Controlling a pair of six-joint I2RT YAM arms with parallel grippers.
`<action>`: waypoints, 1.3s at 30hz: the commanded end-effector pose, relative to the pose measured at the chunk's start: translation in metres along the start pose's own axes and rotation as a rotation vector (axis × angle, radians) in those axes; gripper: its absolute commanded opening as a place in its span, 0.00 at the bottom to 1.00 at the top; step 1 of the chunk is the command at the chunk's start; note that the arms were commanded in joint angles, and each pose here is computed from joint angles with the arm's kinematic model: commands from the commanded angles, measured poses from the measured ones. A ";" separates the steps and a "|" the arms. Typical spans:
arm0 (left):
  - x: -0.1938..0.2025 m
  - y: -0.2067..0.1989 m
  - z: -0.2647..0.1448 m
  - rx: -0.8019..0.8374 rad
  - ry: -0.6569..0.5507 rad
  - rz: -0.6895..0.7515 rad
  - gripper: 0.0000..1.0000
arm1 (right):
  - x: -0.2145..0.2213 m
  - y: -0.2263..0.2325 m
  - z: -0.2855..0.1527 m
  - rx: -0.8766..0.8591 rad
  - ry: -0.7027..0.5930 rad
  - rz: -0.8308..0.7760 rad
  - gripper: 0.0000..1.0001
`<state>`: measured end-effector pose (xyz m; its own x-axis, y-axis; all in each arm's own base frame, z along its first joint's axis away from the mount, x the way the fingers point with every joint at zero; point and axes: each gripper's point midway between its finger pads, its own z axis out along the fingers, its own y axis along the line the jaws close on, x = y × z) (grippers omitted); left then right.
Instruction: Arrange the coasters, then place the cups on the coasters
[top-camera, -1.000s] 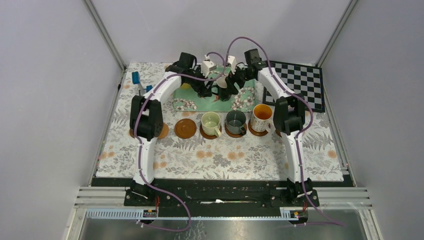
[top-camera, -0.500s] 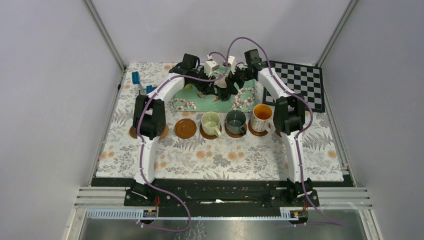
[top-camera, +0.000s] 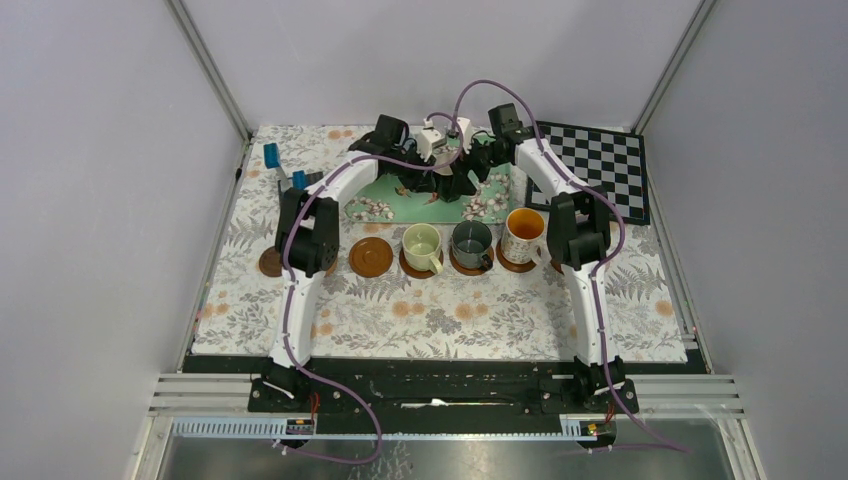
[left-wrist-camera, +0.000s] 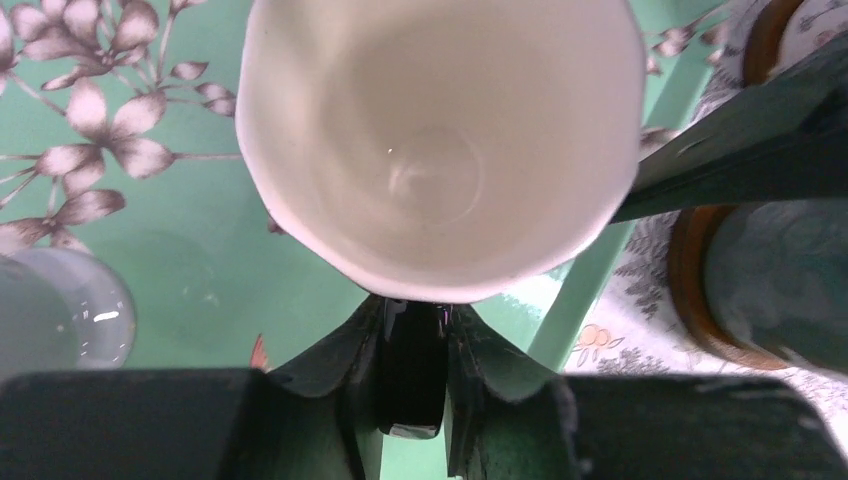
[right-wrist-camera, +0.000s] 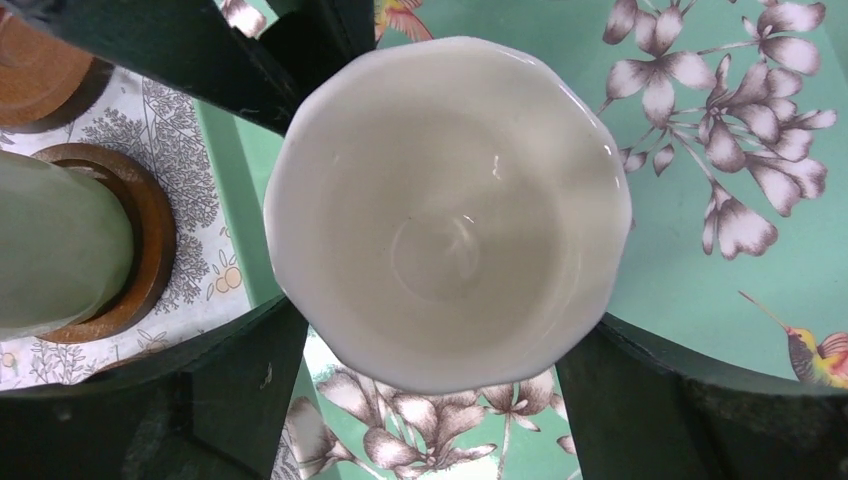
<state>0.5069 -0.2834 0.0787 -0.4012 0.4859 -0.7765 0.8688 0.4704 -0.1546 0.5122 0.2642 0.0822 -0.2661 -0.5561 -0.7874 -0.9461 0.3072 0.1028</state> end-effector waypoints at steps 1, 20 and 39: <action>-0.036 -0.001 -0.005 0.008 -0.091 0.049 0.17 | -0.034 0.007 -0.031 0.028 -0.055 -0.025 0.96; -0.128 -0.003 -0.066 -0.133 -0.340 0.043 0.00 | -0.097 -0.031 -0.120 0.282 -0.232 0.103 1.00; -0.131 -0.049 -0.268 -0.419 -0.541 -0.130 0.00 | -0.134 -0.045 -0.178 0.485 -0.292 0.169 1.00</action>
<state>0.4579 -0.2249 0.2913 -0.3094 0.1503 -0.9390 0.7093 0.6942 -0.1226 0.5691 0.1961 0.2363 -0.3557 -0.2715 -0.8943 -0.7028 0.7085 0.0644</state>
